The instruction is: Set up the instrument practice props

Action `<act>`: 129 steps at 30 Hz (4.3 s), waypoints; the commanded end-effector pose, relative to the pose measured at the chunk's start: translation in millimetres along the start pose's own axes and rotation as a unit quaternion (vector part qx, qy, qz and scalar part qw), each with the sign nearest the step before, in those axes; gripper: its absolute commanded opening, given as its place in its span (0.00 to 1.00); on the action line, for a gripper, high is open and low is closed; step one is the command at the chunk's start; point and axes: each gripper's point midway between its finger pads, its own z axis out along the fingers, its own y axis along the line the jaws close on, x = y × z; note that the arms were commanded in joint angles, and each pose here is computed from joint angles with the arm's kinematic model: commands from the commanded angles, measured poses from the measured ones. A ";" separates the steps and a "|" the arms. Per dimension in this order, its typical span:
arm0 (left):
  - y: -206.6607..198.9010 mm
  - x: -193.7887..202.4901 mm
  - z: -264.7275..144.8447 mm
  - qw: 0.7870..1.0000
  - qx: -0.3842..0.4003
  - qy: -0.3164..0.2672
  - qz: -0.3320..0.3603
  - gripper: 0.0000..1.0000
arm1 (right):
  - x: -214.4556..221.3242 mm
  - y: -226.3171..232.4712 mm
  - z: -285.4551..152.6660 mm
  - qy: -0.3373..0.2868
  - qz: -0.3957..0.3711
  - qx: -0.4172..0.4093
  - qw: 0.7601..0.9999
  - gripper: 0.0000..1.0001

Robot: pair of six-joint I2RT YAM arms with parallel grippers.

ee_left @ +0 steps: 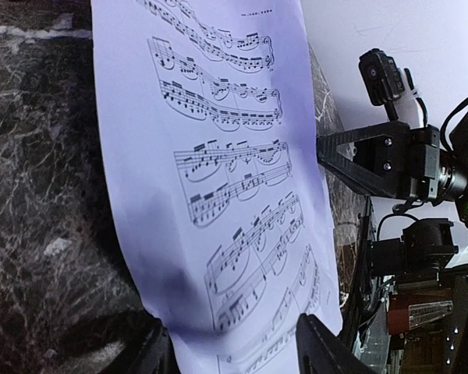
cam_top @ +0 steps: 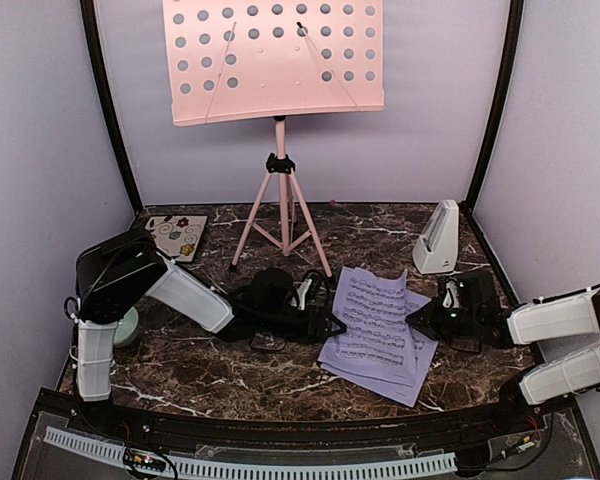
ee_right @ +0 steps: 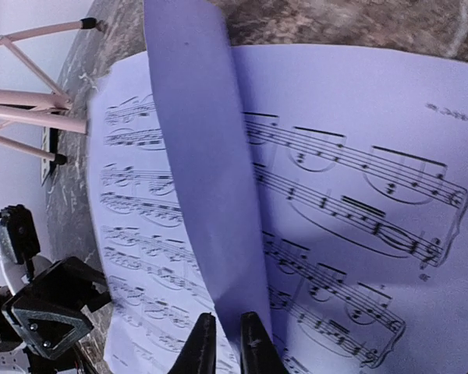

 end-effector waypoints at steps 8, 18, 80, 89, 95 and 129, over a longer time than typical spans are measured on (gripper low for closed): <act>19.1 16.3 5.8 0.999 -0.030 0.026 -0.009 0.57 | -13.8 23.4 -13.3 -0.037 -0.017 -0.046 0.998 0.30; 16.8 14.9 6.2 0.999 -0.026 0.025 -0.005 0.57 | 4.2 -8.1 8.4 0.027 -0.026 0.022 0.999 0.35; 17.1 10.7 14.1 0.999 -0.023 0.031 0.011 0.44 | -18.9 -22.2 10.5 0.011 -0.092 0.089 0.992 0.41; 15.2 8.8 14.4 0.999 -0.021 0.029 0.014 0.44 | -16.7 -23.0 16.3 0.026 -0.102 0.089 0.990 0.27; 15.4 6.6 12.3 0.999 -0.023 0.027 0.017 0.44 | -25.8 4.5 1.1 0.004 -0.114 0.047 0.992 0.00; 29.8 -205.4 -162.4 0.912 -0.227 -0.255 0.228 0.51 | -58.6 159.3 -166.9 -0.189 -0.359 -0.132 0.904 0.00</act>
